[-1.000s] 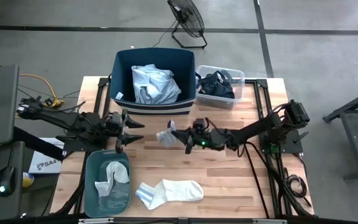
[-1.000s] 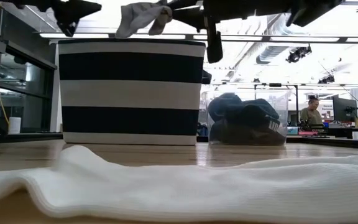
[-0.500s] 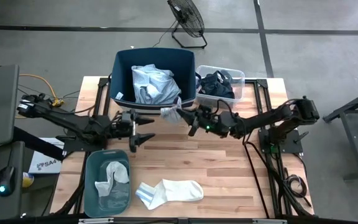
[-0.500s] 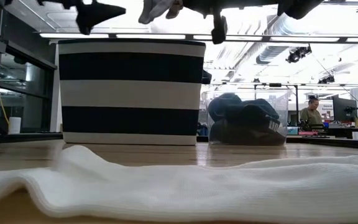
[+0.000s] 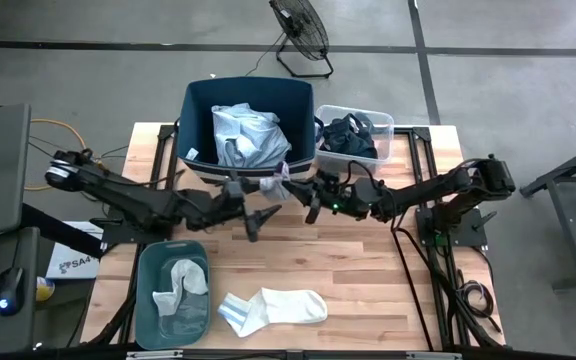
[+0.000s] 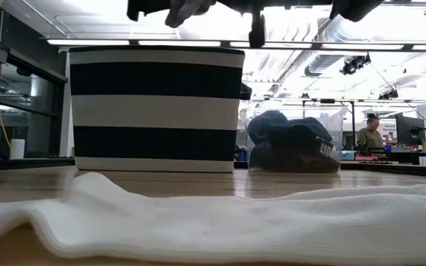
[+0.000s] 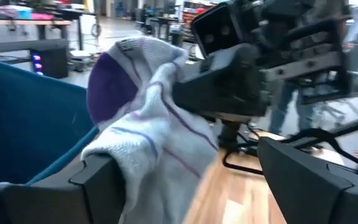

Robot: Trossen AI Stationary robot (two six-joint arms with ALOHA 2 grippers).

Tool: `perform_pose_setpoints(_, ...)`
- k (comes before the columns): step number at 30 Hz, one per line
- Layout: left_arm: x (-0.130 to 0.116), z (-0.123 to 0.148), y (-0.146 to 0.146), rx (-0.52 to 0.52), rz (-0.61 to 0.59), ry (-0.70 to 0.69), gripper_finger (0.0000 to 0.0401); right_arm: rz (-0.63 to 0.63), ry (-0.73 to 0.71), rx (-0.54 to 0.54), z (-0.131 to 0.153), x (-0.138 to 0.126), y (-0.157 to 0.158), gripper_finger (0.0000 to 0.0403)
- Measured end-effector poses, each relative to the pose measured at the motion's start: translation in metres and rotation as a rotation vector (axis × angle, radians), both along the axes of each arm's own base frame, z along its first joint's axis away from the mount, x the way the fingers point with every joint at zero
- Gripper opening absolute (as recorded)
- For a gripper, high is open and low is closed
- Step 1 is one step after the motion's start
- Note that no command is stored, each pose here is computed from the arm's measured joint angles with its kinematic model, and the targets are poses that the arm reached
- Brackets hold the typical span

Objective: Pick & Place Cloths
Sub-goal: Put the gray sock into the light blue bin

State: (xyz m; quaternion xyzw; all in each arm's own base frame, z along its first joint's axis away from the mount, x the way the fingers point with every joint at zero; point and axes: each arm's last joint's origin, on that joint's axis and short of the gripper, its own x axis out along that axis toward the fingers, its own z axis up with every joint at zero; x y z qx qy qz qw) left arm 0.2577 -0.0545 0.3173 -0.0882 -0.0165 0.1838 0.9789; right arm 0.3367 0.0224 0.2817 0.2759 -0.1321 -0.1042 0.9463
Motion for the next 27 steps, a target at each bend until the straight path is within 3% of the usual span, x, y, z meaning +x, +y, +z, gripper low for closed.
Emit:
perform_pose_setpoints(6, 0.022, 0.001, -0.005, 0.006, 0.045, 0.019, 0.0326, 0.157, -0.005, -0.028, 0.001, 0.001, 0.005, 0.0004)
perform_pose_setpoints(14, 0.024, -0.001, -0.007, 0.004, -0.014, 0.034, 0.0314, 0.329, 0.027, -0.021, -0.001, 0.0, 0.009, 0.0004)
perform_pose_setpoints(20, 0.023, 0.001, -0.01, -0.001, -0.12, 0.033, 0.0256, 0.386, 0.1, -0.001, 0.002, -0.007, 0.01, 0.0004)
perform_pose_setpoints(27, 0.024, 0.001, -0.011, -0.007, -0.163, 0.032, 0.0155, 0.388, 0.101, 0.014, 0.012, -0.015, 0.01, 0.0004)
